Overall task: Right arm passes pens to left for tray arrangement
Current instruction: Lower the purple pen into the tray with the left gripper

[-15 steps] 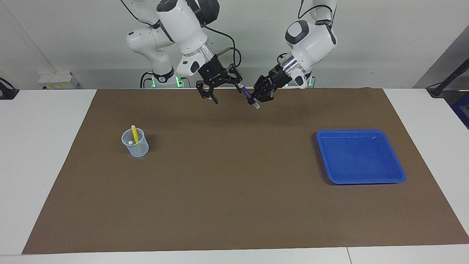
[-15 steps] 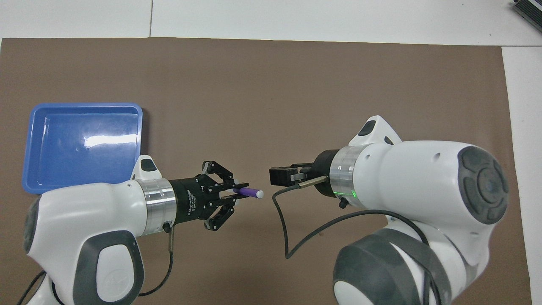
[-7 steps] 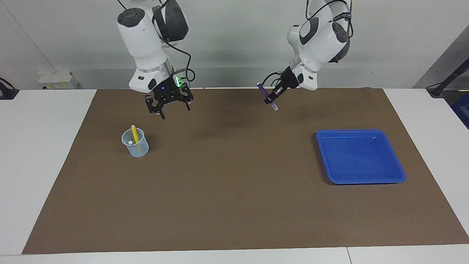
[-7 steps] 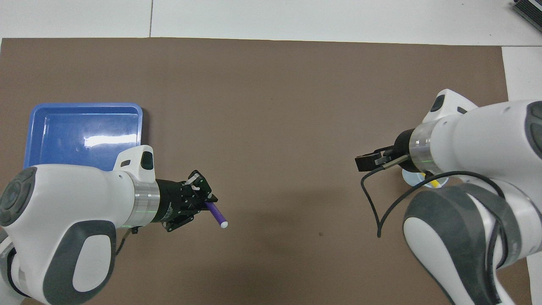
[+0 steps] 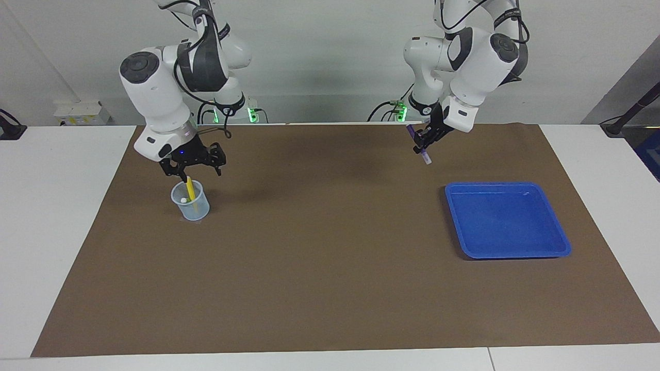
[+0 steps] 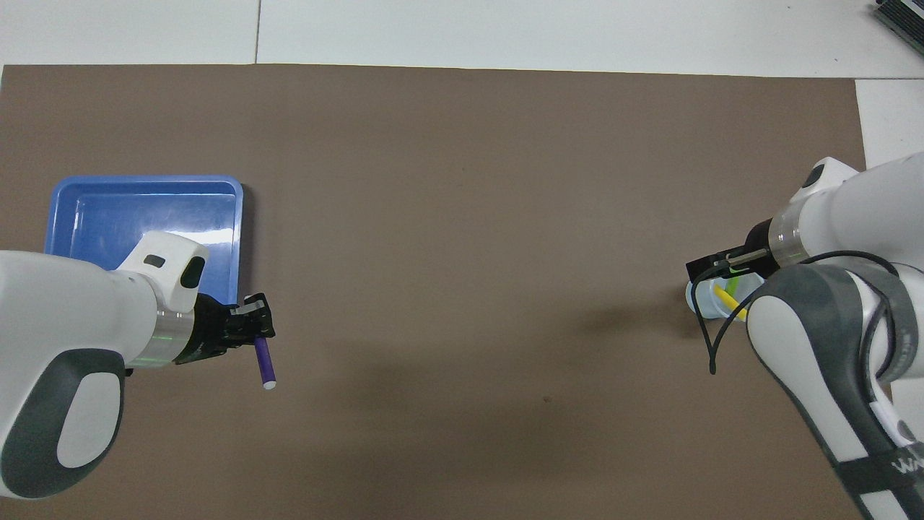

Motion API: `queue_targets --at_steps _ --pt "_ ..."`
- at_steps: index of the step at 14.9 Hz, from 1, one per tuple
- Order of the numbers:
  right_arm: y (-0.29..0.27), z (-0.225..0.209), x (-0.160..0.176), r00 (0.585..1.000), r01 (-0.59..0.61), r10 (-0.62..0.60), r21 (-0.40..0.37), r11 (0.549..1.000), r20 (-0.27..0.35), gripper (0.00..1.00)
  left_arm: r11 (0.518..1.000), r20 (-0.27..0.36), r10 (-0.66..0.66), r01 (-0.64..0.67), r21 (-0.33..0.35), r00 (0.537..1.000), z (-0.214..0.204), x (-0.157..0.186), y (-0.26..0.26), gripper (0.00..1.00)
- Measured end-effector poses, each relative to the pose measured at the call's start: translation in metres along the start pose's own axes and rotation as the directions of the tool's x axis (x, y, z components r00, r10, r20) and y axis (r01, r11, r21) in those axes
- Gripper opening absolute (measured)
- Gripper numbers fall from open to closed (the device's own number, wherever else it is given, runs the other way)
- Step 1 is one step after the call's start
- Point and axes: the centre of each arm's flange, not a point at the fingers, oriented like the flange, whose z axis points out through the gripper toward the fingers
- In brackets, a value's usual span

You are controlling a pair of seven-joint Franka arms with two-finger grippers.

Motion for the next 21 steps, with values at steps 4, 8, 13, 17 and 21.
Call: queue_targets --at_steps 4,8,13,17,21 --pt "0.030 0.034 0.013 1.000 0.003 -0.002 -0.073 0.997 0.020 0.90 0.979 -0.033 0.186 -0.183 0.090 0.982 -0.004 0.032 -0.044 0.18" --pt "0.051 0.055 0.014 0.998 -0.028 0.032 -0.065 0.997 0.054 0.78 0.960 0.009 0.257 -0.256 0.110 0.966 0.011 0.068 -0.082 0.18" --pt "0.065 0.067 0.012 0.996 -0.050 0.054 -0.059 0.997 0.070 0.70 0.947 0.015 0.285 -0.284 0.153 0.958 0.037 0.113 -0.076 0.18" --pt "0.065 0.072 0.013 0.995 -0.050 0.055 -0.056 0.997 0.080 0.52 0.941 -0.002 0.295 -0.290 0.174 0.956 0.080 0.141 -0.074 0.18" --pt "0.062 0.070 0.013 0.996 -0.045 0.050 -0.056 0.997 0.080 0.31 0.942 -0.019 0.291 -0.283 0.182 0.956 0.102 0.168 -0.074 0.18"
